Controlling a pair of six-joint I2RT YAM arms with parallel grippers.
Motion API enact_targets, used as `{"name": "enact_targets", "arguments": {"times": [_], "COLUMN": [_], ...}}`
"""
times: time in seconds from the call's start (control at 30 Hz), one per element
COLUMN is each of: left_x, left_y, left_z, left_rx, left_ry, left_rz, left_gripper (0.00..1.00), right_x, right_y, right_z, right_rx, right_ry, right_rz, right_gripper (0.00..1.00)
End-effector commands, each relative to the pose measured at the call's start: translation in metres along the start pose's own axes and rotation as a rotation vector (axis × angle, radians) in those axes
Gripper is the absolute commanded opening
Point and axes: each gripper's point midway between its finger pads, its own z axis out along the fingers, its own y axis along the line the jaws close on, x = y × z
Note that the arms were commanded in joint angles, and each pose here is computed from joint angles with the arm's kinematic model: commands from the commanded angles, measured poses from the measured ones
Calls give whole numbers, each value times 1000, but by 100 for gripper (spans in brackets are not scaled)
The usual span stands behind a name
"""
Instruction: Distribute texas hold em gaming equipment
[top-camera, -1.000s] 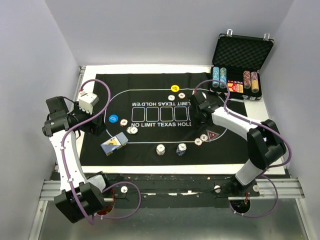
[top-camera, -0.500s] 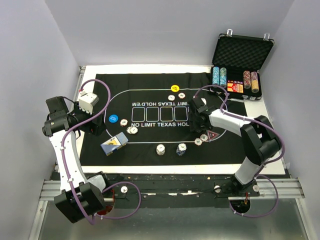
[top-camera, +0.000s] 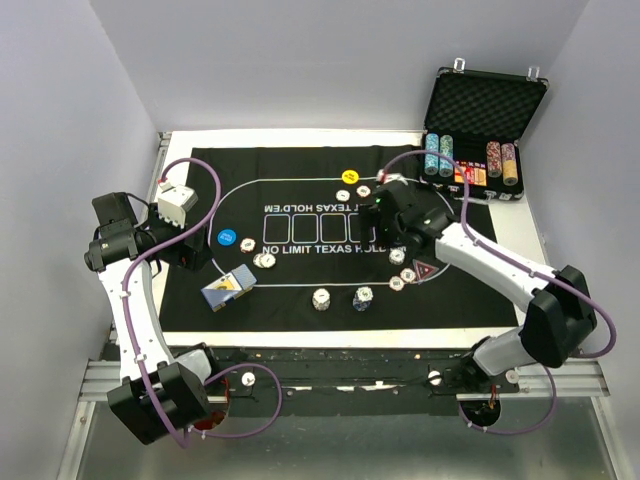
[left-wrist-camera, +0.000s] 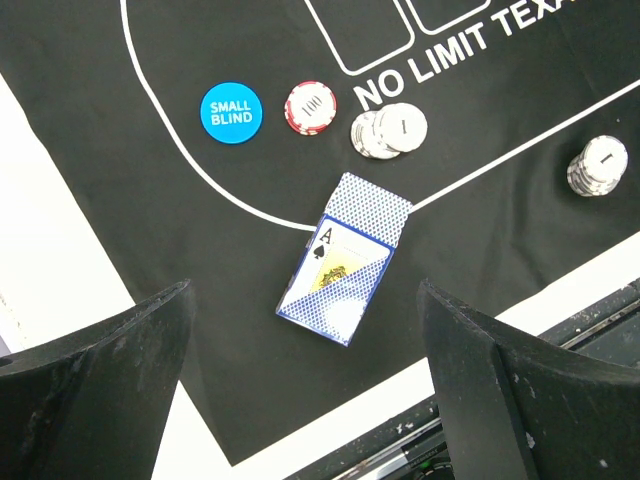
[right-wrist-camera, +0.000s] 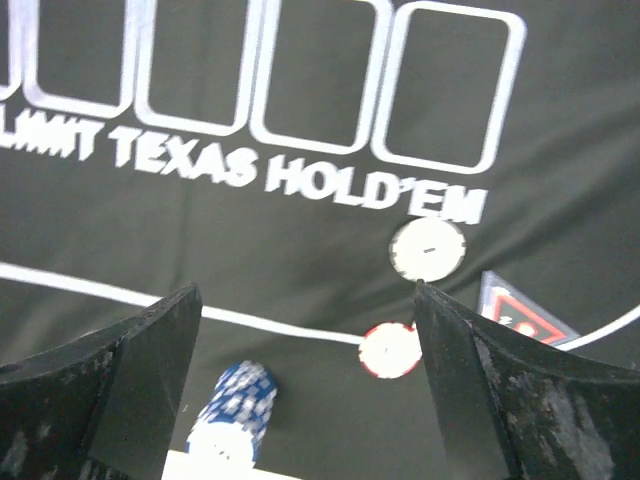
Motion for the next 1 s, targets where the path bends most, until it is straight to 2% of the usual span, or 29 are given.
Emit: {"name": "enact_targets", "arguments": {"times": [0.0, 0.23, 0.6, 0.97], "left_x": [-6, -5, -7, -7], "left_y": [0, 1, -2, 0], "left_z": [-4, -5, -6, -6], "left_rx": [-4, -8, -2, -8], "left_ry": [-12, -8, -15, -16], "left_rz": [3, -1, 1, 6], "left_gripper": [99, 99, 99, 99], "right_x": [39, 87, 122, 136], "right_y": [44, 65, 62, 66], "right_z": [-24, -35, -26, -14], "right_rx": [-104, -124, -78, -83], "right_ry": [106, 192, 265, 271], "right_rz": [-109, -192, -237, -222], "right_gripper": [98, 100, 97, 77]}}
